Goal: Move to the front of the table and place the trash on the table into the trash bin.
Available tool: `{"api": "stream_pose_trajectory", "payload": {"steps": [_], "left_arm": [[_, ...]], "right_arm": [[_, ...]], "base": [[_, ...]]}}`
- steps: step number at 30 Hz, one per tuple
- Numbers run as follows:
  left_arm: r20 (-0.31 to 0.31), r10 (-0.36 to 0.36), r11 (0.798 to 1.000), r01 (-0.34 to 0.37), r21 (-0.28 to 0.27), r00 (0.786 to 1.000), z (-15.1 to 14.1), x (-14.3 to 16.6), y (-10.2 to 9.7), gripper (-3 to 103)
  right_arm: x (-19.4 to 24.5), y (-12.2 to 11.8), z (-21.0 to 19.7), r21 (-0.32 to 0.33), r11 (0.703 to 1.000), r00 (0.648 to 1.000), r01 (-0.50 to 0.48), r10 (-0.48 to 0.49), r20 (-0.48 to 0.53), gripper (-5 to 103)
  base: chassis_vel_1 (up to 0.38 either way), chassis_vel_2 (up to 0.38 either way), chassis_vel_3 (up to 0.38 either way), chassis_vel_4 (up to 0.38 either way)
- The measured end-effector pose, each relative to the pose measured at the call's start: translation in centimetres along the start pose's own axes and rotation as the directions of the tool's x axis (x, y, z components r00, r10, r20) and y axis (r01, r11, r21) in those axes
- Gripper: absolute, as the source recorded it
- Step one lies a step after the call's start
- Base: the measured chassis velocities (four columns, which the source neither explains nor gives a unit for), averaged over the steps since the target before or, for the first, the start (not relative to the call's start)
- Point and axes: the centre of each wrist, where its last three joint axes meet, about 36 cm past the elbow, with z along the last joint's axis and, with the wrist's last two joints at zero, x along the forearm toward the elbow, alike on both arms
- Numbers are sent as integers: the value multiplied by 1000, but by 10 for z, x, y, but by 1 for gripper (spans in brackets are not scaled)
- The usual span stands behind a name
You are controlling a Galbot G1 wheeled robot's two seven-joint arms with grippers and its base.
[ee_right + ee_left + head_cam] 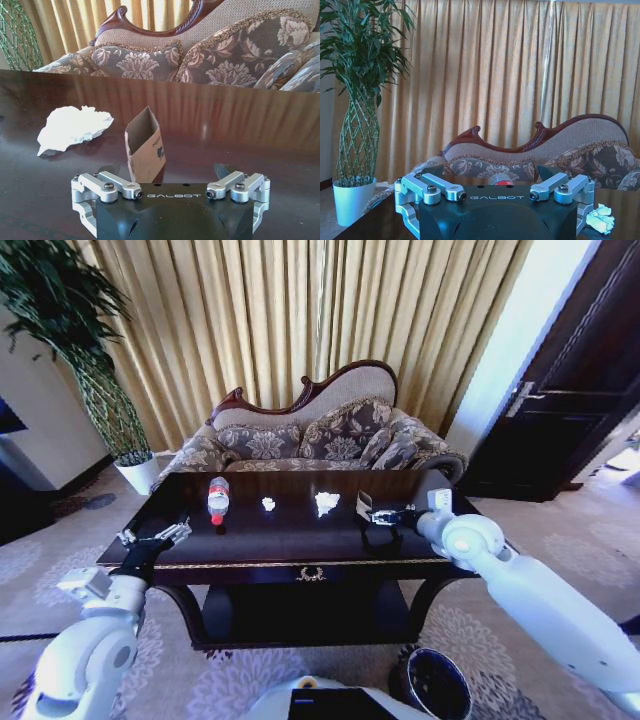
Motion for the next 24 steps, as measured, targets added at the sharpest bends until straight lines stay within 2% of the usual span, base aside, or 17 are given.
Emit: {"api": "stream_pose_trajectory", "payload": {"steps": [6, 7, 9, 10, 11, 12, 14, 15, 17, 20, 21, 23, 24], "left_arm": [[3, -8, 1000, 8, -3, 1000, -1, 0, 2, 100], [3, -8, 1000, 8, -3, 1000, -1, 0, 2, 100], [4, -9, 1000, 9, -4, 1000, -1, 0, 2, 100], [4, -9, 1000, 9, -4, 1000, -1, 0, 2, 100], [5, -9, 1000, 9, -3, 1000, -1, 0, 2, 100], [5, -9, 1000, 9, -3, 1000, -1, 0, 2, 100], [6, -9, 1000, 9, -3, 1000, -1, 0, 2, 100], [7, -9, 1000, 9, -3, 1000, -1, 0, 2, 100], [7, -9, 1000, 9, -3, 1000, -1, 0, 2, 100], [8, -9, 1000, 9, -3, 1000, -1, -1, 2, 100], [8, -9, 1000, 9, -3, 1000, -1, -1, 2, 100], [7, -10, 1000, 10, -4, 1000, -1, 0, 3, 100], [7, -10, 1000, 10, -4, 1000, -1, 0, 3, 100]], "right_arm": [[-8, 2, 0, 2, 1000, 1000, 4, -4, -4, 100], [-9, 2, 0, 3, 1000, 1000, 3, -3, -5, 103], [-11, 2, 0, 5, 1000, 1000, -1, 1, -4, 100], [-12, 1, 1, 6, 1000, 1000, -3, 3, -2, 95], [-13, 1, 2, 7, 1000, 1000, -7, 7, 2, 95], [-14, 1, 3, 12, 1000, 1000, -13, 13, 7, 85], [-14, 0, 3, 13, 1000, 1000, -15, 15, 9, 85], [-14, 0, 4, 14, 1000, 1000, -15, 15, 9, 74], [-15, 0, 5, 15, 1000, 1000, -16, 16, 9, 74], [-14, 0, 6, 15, 1000, 1000, -19, 19, 11, 57], [-14, 0, 6, 15, 1000, 1000, -19, 19, 11, 57], [-13, -1, 5, 17, 1000, 1000, -22, 22, 13, 47], [-13, -1, 5, 17, 1000, 1000, -22, 22, 13, 47]], "base": [[0, 0, 0, 0], [0, 0, 0, 0], [0, 0, 0, 0], [0, 0, 0, 0], [0, 0, 0, 0], [0, 0, 0, 0], [0, 0, 0, 0], [0, 0, 0, 0], [0, 0, 0, 0], [0, 0, 0, 0], [0, 0, 0, 0], [0, 0, 0, 0], [0, 0, 0, 0]]}}
